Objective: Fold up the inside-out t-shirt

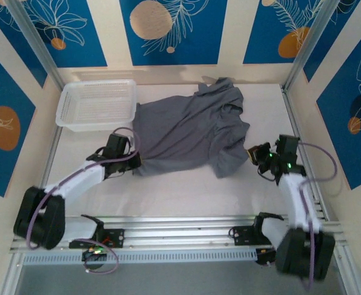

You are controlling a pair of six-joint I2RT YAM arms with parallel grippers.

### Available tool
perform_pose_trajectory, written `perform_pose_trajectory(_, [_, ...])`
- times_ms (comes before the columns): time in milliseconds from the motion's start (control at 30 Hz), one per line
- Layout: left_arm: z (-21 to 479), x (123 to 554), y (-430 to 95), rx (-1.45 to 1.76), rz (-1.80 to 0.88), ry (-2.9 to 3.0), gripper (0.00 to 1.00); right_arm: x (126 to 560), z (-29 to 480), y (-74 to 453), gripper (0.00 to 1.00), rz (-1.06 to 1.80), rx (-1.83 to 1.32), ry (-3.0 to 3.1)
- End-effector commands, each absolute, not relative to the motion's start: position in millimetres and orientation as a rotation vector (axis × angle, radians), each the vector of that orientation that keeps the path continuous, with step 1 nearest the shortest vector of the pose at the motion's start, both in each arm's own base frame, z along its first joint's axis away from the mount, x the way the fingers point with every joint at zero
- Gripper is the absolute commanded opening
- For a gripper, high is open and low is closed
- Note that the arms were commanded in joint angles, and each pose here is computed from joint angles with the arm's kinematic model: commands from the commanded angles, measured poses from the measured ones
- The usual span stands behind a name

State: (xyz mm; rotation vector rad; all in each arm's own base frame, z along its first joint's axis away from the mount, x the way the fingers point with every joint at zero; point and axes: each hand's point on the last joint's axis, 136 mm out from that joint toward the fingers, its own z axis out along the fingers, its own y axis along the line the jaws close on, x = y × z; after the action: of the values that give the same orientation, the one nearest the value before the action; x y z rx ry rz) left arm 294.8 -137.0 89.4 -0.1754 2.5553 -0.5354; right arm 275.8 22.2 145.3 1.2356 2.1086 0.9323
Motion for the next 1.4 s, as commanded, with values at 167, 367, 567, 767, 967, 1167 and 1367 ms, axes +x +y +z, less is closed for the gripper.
perform_pose_trajectory(167, [108.5, 277.6, -92.2, -0.200, -0.313, 2.536, 0.26, 188.1, 125.4, 20.8, 0.63, 0.857, 1.413, 1.980])
perform_pose_trajectory(367, [156.8, 288.9, -105.0, -0.133, -0.416, 2.425, 0.45, 245.8, 214.0, 11.9, 0.82, 0.782, 0.973, 1.939])
perform_pose_trajectory(567, [180.6, 306.6, -170.2, 0.065, -0.626, 2.390, 0.48, 350.5, 162.4, 35.9, 0.70, 0.614, 0.743, 2.401])
perform_pose_trajectory(767, [145.6, 318.4, -190.1, 0.121, -0.565, 2.494, 0.50, 410.1, 93.4, 24.4, 0.58, 0.451, 0.814, 2.576])
perform_pose_trajectory(967, [118.5, 314.9, -184.2, 0.110, -0.508, 2.568, 0.51, 429.3, 63.6, 38.8, 0.44, 0.503, 0.791, 2.694])
perform_pose_trajectory(1167, [112.2, 313.9, -176.5, 0.081, -0.458, 2.585, 0.51, 430.2, 52.4, 32.2, 0.26, 0.448, 0.846, 2.716])
perform_pose_trajectory(1367, [114.8, 314.9, -171.5, 0.076, -0.427, 2.578, 0.51, 428.5, 41.8, 30.5, 0.46, 0.407, 0.837, 2.775])
